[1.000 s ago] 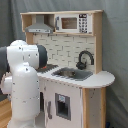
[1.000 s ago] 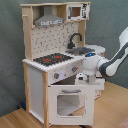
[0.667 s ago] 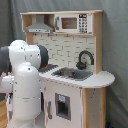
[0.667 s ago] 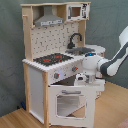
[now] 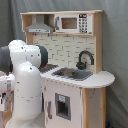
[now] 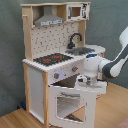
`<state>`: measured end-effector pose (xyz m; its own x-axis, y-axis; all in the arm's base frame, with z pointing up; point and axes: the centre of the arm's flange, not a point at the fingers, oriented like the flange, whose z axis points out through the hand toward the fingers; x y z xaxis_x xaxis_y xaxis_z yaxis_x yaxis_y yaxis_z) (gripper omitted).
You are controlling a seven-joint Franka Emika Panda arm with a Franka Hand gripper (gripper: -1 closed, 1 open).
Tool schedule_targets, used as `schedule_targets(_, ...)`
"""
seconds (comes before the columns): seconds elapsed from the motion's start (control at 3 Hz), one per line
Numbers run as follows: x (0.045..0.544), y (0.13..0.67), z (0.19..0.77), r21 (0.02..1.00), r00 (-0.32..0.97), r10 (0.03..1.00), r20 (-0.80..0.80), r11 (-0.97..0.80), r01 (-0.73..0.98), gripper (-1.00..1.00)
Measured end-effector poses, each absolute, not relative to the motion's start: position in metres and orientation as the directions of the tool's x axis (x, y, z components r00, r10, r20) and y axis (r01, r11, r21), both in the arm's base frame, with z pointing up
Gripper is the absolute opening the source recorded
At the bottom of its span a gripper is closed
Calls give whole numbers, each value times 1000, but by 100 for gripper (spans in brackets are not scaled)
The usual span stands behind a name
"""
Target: Play with the kitchen
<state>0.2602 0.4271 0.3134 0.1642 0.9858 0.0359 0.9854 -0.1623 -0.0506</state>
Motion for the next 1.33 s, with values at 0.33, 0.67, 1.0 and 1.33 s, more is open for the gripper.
schedule_targets(0.33,265,419,311,-22,219,976,-14,-220,975,-100)
schedule_targets(0.67,269,417,319,31,240,971,-21,-239,971,-100)
schedule_targets(1.0,269,417,320,37,241,970,-22,-240,970,100)
schedule_targets(1.33,271,416,327,77,245,969,-29,-242,967,100)
